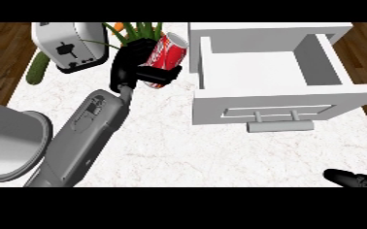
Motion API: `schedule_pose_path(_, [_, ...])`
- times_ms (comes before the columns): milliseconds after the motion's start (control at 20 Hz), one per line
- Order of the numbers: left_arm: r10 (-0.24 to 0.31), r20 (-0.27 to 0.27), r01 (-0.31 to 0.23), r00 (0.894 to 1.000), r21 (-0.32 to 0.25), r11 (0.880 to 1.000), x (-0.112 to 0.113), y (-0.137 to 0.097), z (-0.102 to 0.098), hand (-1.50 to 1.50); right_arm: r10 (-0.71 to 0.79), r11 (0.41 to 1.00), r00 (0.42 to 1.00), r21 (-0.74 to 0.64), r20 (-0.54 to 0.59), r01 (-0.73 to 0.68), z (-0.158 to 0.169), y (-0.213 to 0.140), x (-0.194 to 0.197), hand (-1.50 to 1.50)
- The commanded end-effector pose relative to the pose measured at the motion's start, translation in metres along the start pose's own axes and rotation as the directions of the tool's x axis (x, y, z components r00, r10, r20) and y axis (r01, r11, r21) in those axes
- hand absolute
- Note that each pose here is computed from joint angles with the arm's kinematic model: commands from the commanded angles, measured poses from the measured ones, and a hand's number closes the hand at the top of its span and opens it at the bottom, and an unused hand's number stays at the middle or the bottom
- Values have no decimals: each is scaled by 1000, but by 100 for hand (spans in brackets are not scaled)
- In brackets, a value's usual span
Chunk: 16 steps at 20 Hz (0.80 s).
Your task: Pick up the can, place it into the drawer and close the drawer
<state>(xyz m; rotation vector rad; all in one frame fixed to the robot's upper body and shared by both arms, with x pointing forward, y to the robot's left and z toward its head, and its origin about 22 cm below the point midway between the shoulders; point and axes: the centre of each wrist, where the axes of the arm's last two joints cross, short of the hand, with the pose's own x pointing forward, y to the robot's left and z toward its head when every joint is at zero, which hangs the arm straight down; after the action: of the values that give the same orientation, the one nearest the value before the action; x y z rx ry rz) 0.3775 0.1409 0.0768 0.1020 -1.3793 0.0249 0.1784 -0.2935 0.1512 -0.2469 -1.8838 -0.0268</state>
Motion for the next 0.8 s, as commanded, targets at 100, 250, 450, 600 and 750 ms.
schedule_pose_path(100, [12, 291, 39, 957, -170, 985, 109, -70, 22, 150, -23, 999, 999, 26, 26, 23, -6, 5, 5, -150])
schedule_pose_path(250, [1, 267, 40, 964, -148, 988, 106, -67, 22, 150, -19, 999, 1000, 44, 23, 18, -7, 8, 4, -150])
schedule_pose_path(450, [-24, 266, 54, 964, -105, 993, 111, -66, 29, 150, -30, 997, 999, 76, 15, 29, -13, 11, 2, -150])
schedule_pose_path(600, [-41, 265, 67, 963, -91, 994, 105, -70, 37, 150, -30, 997, 999, 68, 30, 28, -16, 13, 7, -150])
schedule_pose_path(750, [-66, 297, 86, 952, -54, 995, 135, -96, 34, 150, -16, 998, 999, 69, 36, 13, -15, 11, 10, -150])
